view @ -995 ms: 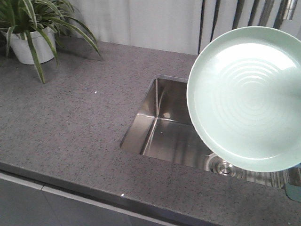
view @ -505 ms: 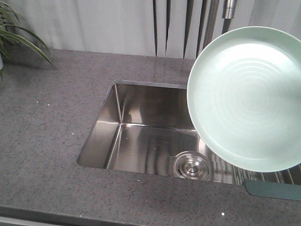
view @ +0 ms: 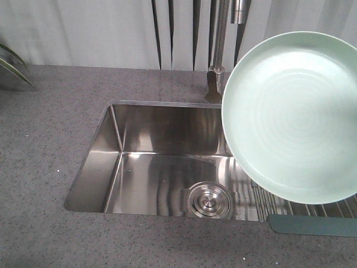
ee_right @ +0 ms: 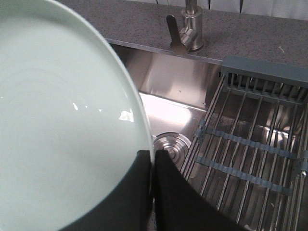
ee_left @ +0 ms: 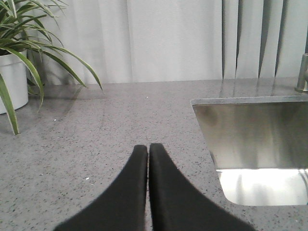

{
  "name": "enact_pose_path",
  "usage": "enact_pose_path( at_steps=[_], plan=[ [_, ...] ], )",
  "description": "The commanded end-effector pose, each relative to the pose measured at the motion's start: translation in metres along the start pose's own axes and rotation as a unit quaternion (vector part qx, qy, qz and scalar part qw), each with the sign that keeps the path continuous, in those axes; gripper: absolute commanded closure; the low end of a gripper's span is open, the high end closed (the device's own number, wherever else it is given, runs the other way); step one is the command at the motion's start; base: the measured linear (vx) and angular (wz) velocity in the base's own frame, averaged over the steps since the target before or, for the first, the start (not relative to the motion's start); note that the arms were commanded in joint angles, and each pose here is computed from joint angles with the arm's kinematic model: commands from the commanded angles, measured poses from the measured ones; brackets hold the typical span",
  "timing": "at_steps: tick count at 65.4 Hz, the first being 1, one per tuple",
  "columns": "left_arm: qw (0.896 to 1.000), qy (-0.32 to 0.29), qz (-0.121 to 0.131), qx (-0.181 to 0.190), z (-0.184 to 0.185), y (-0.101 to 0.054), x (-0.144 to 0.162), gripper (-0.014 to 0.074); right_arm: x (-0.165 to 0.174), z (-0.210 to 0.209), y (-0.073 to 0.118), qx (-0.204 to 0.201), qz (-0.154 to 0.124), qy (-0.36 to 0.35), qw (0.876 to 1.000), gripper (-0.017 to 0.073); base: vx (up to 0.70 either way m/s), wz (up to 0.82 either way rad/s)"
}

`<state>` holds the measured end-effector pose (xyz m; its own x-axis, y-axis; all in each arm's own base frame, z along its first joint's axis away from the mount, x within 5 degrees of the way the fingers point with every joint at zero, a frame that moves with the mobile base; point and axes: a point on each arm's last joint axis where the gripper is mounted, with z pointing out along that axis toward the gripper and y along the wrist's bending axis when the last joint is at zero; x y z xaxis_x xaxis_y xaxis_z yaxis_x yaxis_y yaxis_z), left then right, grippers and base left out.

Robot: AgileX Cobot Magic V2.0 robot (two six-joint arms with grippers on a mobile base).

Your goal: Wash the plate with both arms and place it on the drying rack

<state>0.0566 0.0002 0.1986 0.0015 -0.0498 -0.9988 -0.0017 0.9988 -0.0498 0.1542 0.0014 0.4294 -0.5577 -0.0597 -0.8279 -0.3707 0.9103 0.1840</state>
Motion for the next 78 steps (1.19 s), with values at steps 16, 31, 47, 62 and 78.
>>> enact_pose_path(
  at_steps=[16, 31, 47, 62, 78],
  plan=[
    [0.999, -0.032, -0.008, 0.008, -0.0004, -0.0008, -0.0004, 0.06, -0.0097, -0.0064, 0.0037, 0.002, -0.005, -0.042, 0.999, 0.0566, 0.03, -0.12],
    [0.999, -0.032, -0.008, 0.008, -0.0004, -0.0008, -0.0004, 0.06, -0.0098, -0.0064, 0.0036, 0.003, -0.005, -0.042, 0.999, 0.0566, 0.03, -0.07],
    [0.999, -0.032, -0.008, 0.008, -0.0004, -0.0008, -0.0004, 0.06, -0.0098, -0.0064, 0.0036, 0.003, -0.005, -0.042, 0.999, 0.0566, 0.02, -0.04],
    [0.999, -0.032, -0.008, 0.008, -0.0004, -0.0008, -0.0004, 0.06, -0.0098, -0.0064, 0.0036, 0.003, -0.005, -0.042, 0.999, 0.0566, 0.02, -0.03],
    [0.999, -0.032, -0.008, 0.008, -0.0004, -0.0008, -0.0004, 0.06, -0.0098, -0.0064, 0.0036, 0.003, -0.005, -0.042, 0.999, 0.0566, 0.04, -0.06]
  ],
)
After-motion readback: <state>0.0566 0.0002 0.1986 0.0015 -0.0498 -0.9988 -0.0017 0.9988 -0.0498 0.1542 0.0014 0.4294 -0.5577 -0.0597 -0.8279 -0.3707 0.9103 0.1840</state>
